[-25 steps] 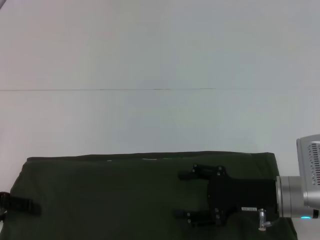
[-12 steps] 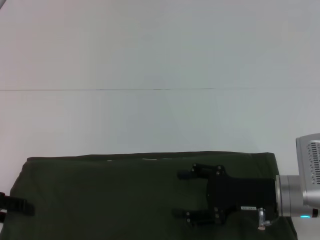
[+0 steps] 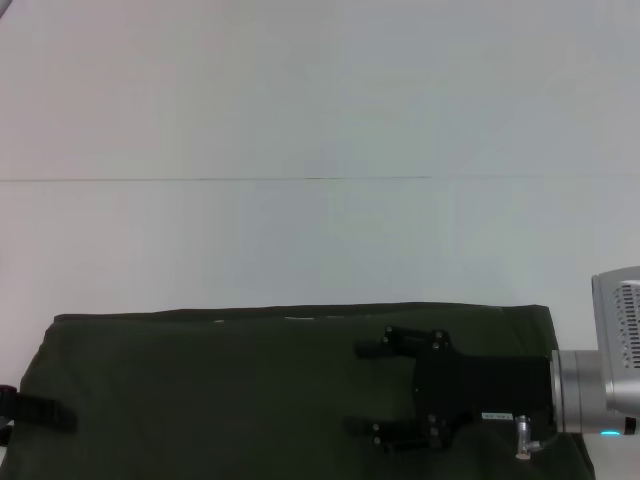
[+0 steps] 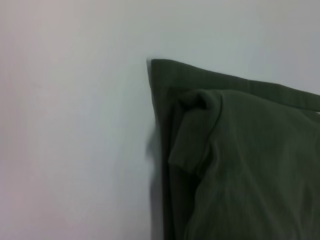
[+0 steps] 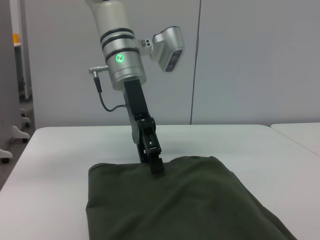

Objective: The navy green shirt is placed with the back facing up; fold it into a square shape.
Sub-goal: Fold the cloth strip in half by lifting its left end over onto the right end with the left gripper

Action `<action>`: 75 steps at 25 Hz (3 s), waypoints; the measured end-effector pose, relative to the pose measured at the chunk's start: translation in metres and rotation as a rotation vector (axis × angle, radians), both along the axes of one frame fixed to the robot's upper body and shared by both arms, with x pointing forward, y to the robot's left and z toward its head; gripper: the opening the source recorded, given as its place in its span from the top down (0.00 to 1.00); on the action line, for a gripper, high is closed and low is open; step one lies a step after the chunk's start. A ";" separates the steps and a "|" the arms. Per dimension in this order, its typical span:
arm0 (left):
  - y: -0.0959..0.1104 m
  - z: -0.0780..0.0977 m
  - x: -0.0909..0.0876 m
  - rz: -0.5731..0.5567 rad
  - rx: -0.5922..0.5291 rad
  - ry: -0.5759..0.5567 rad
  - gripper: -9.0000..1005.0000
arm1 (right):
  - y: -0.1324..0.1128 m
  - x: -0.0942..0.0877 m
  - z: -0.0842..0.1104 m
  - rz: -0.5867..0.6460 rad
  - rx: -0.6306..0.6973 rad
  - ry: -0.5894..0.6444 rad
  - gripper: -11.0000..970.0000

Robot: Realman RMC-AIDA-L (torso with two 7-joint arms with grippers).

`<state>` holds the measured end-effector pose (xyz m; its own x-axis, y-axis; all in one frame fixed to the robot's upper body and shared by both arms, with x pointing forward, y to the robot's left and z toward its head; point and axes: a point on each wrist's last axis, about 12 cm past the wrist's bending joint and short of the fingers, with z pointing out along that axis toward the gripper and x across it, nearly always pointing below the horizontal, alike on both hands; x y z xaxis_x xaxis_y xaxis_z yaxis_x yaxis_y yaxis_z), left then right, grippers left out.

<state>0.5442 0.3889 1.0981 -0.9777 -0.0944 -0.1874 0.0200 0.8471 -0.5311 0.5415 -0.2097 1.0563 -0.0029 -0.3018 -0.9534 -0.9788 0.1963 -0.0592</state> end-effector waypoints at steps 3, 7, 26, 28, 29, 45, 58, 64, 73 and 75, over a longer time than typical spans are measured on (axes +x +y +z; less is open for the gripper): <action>-0.002 -0.002 0.000 -0.006 -0.005 0.007 0.15 | 0.000 0.000 0.000 0.000 0.000 0.000 0.10; -0.005 -0.002 0.000 -0.011 -0.017 0.011 0.15 | 0.000 0.000 0.000 0.000 0.000 0.000 0.10; -0.017 -0.003 0.005 -0.052 -0.053 0.024 0.18 | 0.000 0.001 0.000 -0.001 0.001 -0.001 0.10; -0.017 -0.002 0.005 -0.047 -0.049 0.028 0.18 | 0.000 0.001 0.001 -0.001 0.001 -0.002 0.10; -0.017 -0.002 0.005 -0.042 -0.049 0.027 0.18 | 0.000 0.001 0.001 -0.001 0.001 -0.002 0.10; -0.014 -0.001 0.006 -0.046 -0.034 0.003 0.75 | 0.000 0.002 0.002 -0.001 -0.001 -0.008 0.10; -0.012 0.001 0.006 -0.044 -0.022 -0.006 0.95 | 0.001 0.002 0.001 -0.002 0.001 -0.005 0.10; -0.012 0.001 0.006 -0.053 -0.008 0.004 0.95 | 0.000 0.002 0.002 0.000 0.006 -0.007 0.10; 0.001 0.010 0.006 -0.033 0.052 0.007 0.95 | 0.000 0.002 0.004 -0.012 0.026 -0.011 0.10; 0.008 0.014 0.007 -0.023 0.075 0.002 0.95 | -0.001 0.002 0.005 -0.018 0.036 -0.013 0.10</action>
